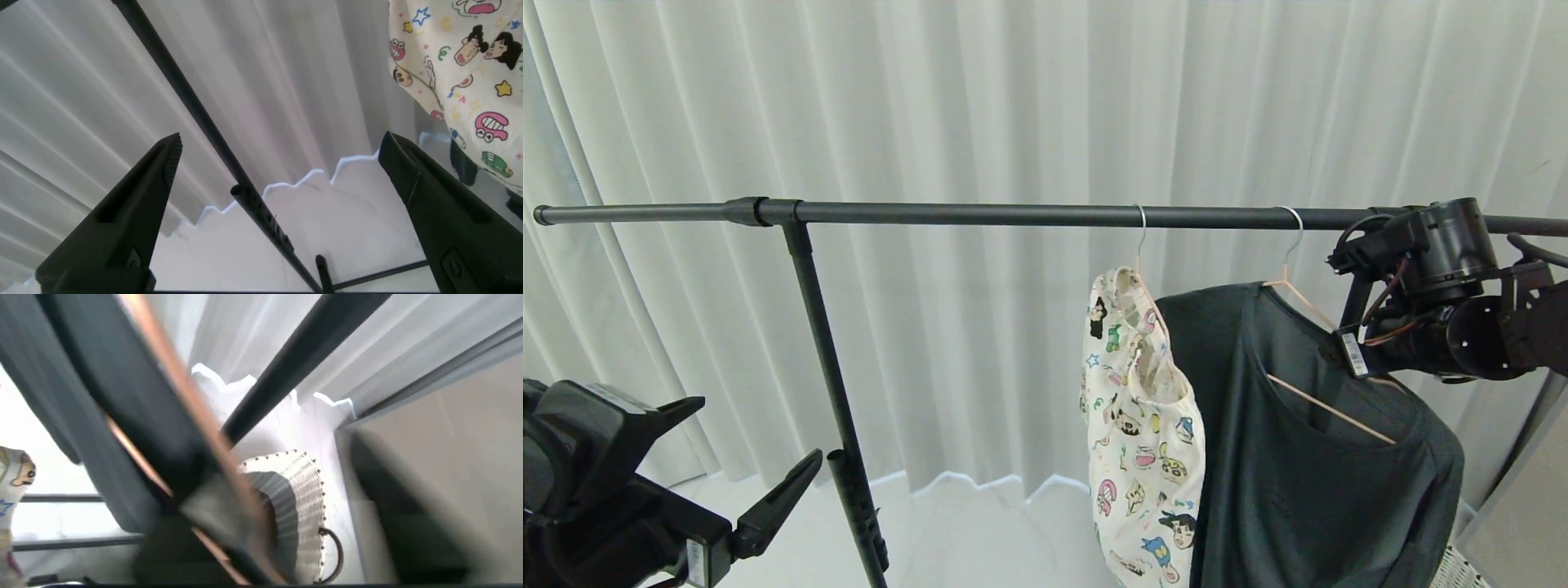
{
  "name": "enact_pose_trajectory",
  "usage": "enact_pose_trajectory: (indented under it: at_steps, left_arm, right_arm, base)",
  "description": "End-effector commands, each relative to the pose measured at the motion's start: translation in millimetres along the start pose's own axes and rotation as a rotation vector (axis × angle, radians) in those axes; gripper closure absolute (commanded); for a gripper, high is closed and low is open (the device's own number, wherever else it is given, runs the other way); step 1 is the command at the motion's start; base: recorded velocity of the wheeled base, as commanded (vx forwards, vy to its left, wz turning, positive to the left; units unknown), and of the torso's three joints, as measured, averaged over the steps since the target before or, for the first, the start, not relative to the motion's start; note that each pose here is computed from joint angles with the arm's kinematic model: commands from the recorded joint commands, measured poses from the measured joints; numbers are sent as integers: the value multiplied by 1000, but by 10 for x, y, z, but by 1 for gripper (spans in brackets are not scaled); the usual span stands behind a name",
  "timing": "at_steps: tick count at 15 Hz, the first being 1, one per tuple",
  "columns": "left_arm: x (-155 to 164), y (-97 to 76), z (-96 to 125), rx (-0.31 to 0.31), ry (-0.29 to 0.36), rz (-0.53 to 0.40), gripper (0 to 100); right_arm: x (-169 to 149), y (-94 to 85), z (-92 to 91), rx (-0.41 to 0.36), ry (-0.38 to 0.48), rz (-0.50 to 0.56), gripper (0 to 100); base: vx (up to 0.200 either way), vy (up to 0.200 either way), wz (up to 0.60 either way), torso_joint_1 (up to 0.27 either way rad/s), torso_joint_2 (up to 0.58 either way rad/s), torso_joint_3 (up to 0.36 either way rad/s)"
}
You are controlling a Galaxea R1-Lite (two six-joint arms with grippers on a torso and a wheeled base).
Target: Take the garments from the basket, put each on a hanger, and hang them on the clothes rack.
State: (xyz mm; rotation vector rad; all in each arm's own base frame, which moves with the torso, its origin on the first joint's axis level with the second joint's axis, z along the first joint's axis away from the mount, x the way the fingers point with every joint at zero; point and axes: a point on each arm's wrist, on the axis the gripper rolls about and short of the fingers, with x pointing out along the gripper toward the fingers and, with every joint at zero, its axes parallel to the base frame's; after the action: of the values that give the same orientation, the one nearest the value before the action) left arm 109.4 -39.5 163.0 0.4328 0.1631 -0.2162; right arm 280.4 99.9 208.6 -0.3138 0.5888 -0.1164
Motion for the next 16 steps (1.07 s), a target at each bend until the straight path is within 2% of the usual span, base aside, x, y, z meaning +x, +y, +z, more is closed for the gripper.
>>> enact_pose_trajectory:
  at_steps: [1, 4, 6, 9, 10, 12, 14, 16]
  left_arm:
    - [4, 3, -1, -1, 3, 4, 0]
    - [0, 30, -53, -6, 28, 36, 0]
    - [4, 82, -98, -18, 58, 84, 0]
    - [-13, 157, -152, -48, 88, 154, 0]
    - [-39, 178, -164, -62, 87, 177, 0]
    - [-135, 177, -244, -80, 88, 210, 0]
    - [-286, 122, -429, -86, 106, 240, 0]
    - [-474, 61, -593, -96, 90, 286, 0]
  right_arm:
    - [-146, -78, -18, 12, -20, 0, 0]
    - [-377, -203, -98, 35, -53, 7, 0]
    - [-555, -260, -137, 86, -91, 32, 0]
    - [-868, -365, -211, 179, -176, 160, 0]
    - [-965, -427, -310, 191, -202, 168, 0]
    - [-1080, -560, -597, 202, -191, 135, 0]
    - [-1126, -657, -986, 209, -142, 73, 0]
    - [-1188, -742, -1402, 218, -87, -46, 0]
  base:
    - [0, 0, 0, 0, 0, 0]
    - [0, 0, 0, 0, 0, 0]
    - [-200, 0, 0, 0, 0, 0]
    - [-200, 0, 0, 4, 4, 4]
    - [-200, 0, 0, -2, -2, 2]
    - [-200, 0, 0, 5, 5, -2]
    - [-200, 0, 0, -7, 2, 7]
    - [-200, 0, 0, 5, 0, 0]
